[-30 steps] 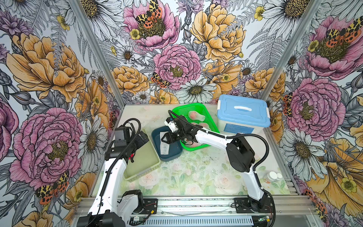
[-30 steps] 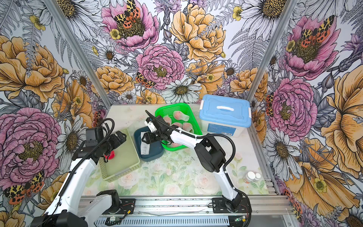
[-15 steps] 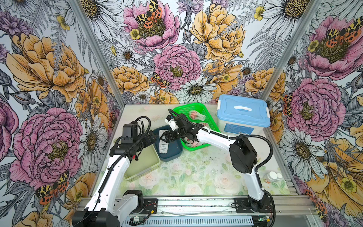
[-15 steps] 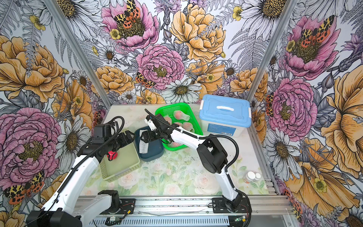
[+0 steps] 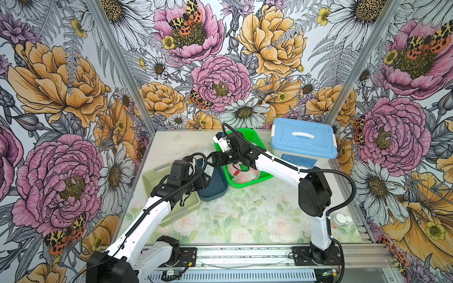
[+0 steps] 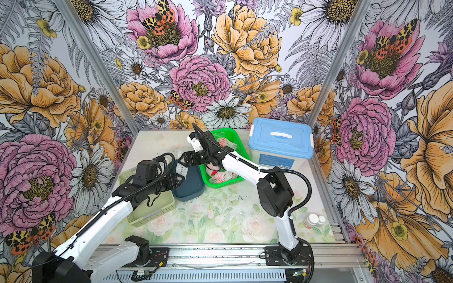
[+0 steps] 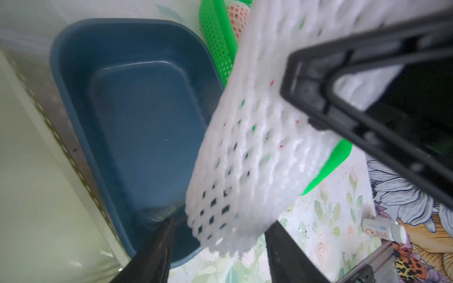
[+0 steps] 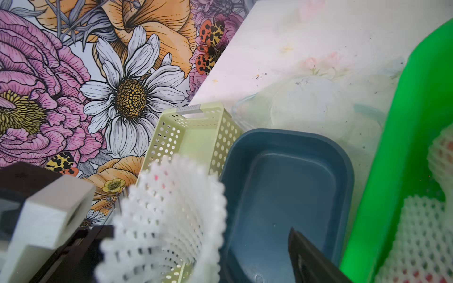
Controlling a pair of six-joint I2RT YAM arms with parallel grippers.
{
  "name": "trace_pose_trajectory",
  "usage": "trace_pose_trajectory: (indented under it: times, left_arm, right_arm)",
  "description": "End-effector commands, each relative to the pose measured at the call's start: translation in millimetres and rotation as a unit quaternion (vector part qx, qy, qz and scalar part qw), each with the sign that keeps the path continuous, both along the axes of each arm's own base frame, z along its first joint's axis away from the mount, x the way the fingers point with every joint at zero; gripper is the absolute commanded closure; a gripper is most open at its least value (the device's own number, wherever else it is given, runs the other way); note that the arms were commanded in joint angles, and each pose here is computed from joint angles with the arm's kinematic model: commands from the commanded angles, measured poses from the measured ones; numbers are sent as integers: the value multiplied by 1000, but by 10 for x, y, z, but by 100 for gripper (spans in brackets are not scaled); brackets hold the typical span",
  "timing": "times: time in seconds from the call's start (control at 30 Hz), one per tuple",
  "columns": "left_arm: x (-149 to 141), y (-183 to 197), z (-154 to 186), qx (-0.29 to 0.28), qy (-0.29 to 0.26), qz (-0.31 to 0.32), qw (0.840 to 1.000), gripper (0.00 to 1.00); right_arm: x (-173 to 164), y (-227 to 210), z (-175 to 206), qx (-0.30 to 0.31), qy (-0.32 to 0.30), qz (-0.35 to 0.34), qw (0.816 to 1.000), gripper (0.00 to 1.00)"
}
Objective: Remove foam nets from apples
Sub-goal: Place the foam net into the storage box.
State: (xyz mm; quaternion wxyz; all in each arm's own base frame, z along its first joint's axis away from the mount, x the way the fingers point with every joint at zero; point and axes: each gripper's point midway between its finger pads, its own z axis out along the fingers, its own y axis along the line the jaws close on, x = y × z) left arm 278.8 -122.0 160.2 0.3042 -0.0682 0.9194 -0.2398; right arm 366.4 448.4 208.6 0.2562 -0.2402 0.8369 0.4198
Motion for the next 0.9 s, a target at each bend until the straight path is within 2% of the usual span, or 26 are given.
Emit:
trace_pose_trajectory:
  times: [0.0,0.13,0.23,0.27,0.4,0.5,0.63,0.8,0.87]
  left_arm:
    - [169,58,137,15,-46,19,999,48]
    - [222,52,125,19,-40,15,999,68]
    - [229,38,54,16,-26,14,999,93]
    - [228,37,33,16,-23,14,1000,98]
    - [203,83,12,18,-23,26,999,100]
    - [199,59,93,11,-36,19,999,100]
    - [208,27,128,6,-34,11,999,79]
    - [191,-30,10,1,-10,4,1000,38]
    - [176,-22,1,1,-10,8,1000,32]
  right_arm:
    - [-123,-30,311,23,-15,8,1000,13]
    - [-55,-168,304,16,-20,-12,1000,13]
    - [59,-375,315,12,-22,-36,999,13]
    - [95,-452,326,11,-23,-44,999,13]
    - [160,-700,334,7,-24,-63,998,13]
    - [142,-727,304,6,-20,-61,998,13]
    - [125,-751,258,2,-18,-66,998,13]
    - [104,-919,226,-10,-24,-82,996,13]
    - [115,-1019,209,-15,-25,-92,995,13]
